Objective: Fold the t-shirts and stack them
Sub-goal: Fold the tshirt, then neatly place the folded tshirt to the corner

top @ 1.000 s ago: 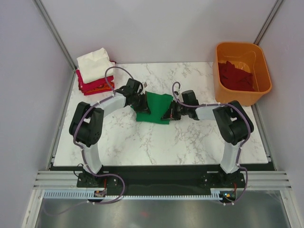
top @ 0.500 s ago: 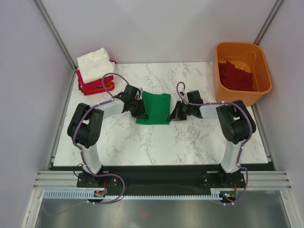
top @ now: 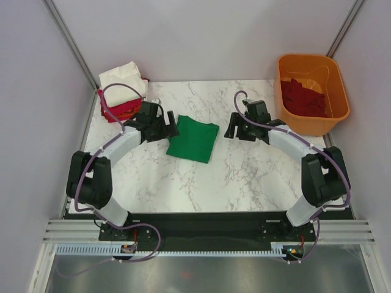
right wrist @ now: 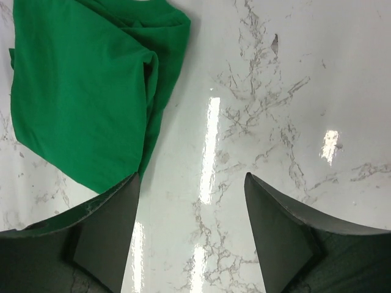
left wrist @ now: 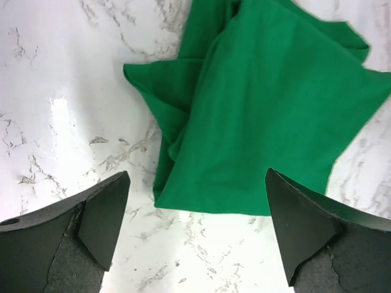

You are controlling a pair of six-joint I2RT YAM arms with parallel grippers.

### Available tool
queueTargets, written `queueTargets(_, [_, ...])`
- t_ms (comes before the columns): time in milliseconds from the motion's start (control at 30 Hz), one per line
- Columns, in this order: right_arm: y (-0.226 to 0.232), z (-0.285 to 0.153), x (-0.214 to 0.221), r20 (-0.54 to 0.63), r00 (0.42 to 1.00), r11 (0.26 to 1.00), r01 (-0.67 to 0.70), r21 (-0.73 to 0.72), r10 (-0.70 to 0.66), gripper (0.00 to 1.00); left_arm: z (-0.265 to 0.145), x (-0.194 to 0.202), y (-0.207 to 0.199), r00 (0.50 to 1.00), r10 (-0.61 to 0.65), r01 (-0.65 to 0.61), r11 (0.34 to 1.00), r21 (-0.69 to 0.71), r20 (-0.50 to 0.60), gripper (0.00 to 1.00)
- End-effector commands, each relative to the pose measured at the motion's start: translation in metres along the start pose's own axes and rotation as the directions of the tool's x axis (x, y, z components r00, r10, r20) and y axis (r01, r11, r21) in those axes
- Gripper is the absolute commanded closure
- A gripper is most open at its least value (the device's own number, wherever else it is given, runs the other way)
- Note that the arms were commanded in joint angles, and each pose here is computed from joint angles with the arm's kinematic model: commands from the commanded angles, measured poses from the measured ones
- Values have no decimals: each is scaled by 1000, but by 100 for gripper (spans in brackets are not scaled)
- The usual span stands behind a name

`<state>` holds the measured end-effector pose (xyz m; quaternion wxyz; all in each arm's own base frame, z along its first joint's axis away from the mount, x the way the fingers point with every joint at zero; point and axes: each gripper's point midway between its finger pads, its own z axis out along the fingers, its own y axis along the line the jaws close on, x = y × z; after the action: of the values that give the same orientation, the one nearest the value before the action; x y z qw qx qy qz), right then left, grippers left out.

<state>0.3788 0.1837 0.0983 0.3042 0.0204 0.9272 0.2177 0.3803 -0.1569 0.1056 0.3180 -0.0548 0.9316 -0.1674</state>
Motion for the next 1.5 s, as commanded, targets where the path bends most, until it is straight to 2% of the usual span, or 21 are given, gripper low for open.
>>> queueTargets(0, [-5,-10,4,-12,1000,999,23,31,-23,23,16,12,10,997,69,-69,998,3,-26,0])
queueTargets(267, [-7,-6,12,-35,999,999,29,26,-28,23,51,-1,-8,990,138,-140,984,112,26,0])
queueTargets(433, [-8,-2,17,-53,998,999,31,27,-30,23,55,-13,-11,986,158,-164,980,110,62,0])
queueTargets(700, [-6,5,20,-70,997,999,35,13,-34,25,77,-14,-10,980,189,-195,975,108,62,0])
queueTargets(933, [-2,10,22,-84,996,999,32,-9,-33,25,106,13,3,987,155,-150,985,83,-52,0])
queueTargets(1067, [1,10,22,-86,996,999,33,-23,-35,25,100,39,-18,976,173,-151,976,158,-132,1])
queueTargets(1133, [2,10,23,-89,995,999,31,-29,-33,25,99,55,-25,968,188,-159,972,172,-168,9])
queueTargets(1167, [3,10,23,-92,995,999,28,-35,-31,26,101,71,-34,958,206,-167,967,195,-198,22])
queueTargets(1233, [4,11,25,-96,995,999,25,-43,-29,25,105,92,-39,944,221,-172,963,208,-244,39])
queueTargets(1267, [5,12,24,-93,995,998,26,-49,-30,26,108,107,-45,933,236,-177,959,222,-271,52])
queueTargets(1333, [5,12,27,-101,994,998,24,-51,-29,25,112,119,-44,922,249,-199,962,189,-296,73])
queueTargets(1367, [4,12,27,-101,995,998,23,-51,-28,26,113,121,-47,919,259,-209,959,190,-296,97])
queueTargets(1467, [5,11,28,-103,994,998,21,-59,-27,26,110,115,-52,926,231,-172,962,210,-299,98])
